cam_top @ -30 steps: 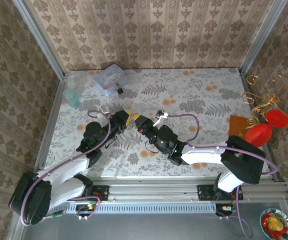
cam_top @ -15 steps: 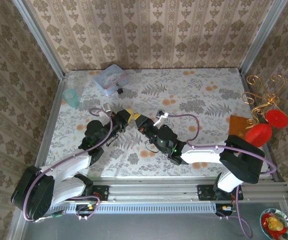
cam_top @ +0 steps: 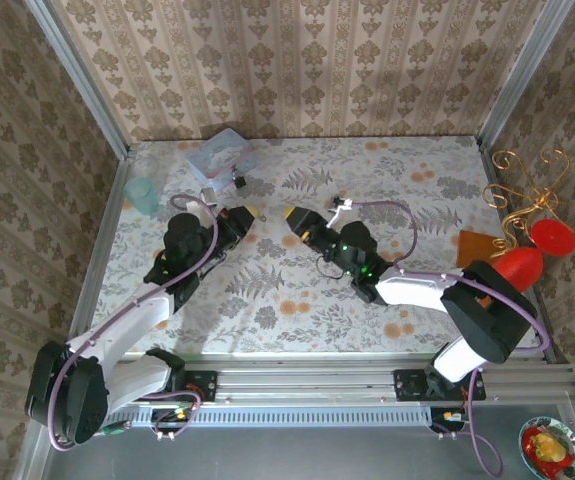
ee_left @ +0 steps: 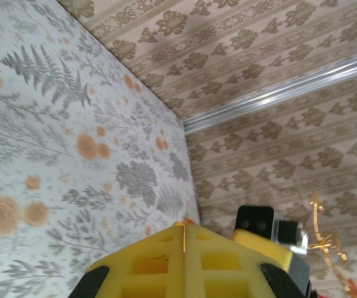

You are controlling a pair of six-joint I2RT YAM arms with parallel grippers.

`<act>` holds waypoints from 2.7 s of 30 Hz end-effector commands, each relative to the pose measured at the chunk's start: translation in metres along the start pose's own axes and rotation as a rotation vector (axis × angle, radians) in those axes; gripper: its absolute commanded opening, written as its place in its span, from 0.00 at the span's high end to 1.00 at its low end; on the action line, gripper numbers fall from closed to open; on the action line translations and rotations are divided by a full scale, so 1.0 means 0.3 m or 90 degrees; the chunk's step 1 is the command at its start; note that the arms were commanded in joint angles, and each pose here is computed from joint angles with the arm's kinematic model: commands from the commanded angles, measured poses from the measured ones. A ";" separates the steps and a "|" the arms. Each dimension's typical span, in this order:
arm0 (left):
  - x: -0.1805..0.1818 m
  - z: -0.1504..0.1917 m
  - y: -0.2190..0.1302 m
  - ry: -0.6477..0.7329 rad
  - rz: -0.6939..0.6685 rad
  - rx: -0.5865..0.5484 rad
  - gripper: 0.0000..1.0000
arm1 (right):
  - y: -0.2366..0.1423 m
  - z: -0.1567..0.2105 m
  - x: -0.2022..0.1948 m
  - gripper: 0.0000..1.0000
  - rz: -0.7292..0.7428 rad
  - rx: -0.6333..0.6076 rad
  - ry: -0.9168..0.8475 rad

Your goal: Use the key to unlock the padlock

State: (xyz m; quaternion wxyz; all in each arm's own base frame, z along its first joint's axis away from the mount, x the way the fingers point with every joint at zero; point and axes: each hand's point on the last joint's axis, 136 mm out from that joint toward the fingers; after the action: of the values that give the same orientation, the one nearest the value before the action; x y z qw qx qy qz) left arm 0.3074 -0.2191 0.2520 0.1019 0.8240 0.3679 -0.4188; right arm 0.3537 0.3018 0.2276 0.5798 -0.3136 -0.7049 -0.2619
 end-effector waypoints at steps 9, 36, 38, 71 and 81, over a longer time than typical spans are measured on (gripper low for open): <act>-0.022 0.066 0.017 0.118 0.022 0.156 1.00 | 0.013 0.173 0.081 0.47 -0.086 0.197 -0.068; -0.135 0.050 -0.006 0.176 0.133 0.200 1.00 | 0.011 0.177 0.132 0.69 -0.168 0.249 -0.007; -0.140 0.049 -0.007 0.178 0.137 0.198 1.00 | 0.012 0.183 0.141 0.68 -0.176 0.254 0.002; -0.153 0.018 -0.009 0.176 0.146 0.183 1.00 | 0.006 0.211 0.186 0.92 -0.198 0.276 0.012; -0.010 -0.009 0.005 0.166 0.038 0.161 0.75 | 0.017 0.204 0.053 1.00 0.009 0.255 -0.028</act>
State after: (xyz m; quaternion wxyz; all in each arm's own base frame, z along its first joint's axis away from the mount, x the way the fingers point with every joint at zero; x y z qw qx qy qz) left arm 0.2958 -0.2318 0.2564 -0.0404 0.8938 0.2633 -0.3607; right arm 0.3145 0.3563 0.2414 0.6231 -0.1452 -0.7547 -0.1451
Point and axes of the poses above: each hand's point on the last joint's axis, 136 mm out from that joint toward the fingers, its own y axis out along the fingers, its own x axis along the line the jaws close on, z = x × y, and after that the axes turned 14 degrees about y, right-handed
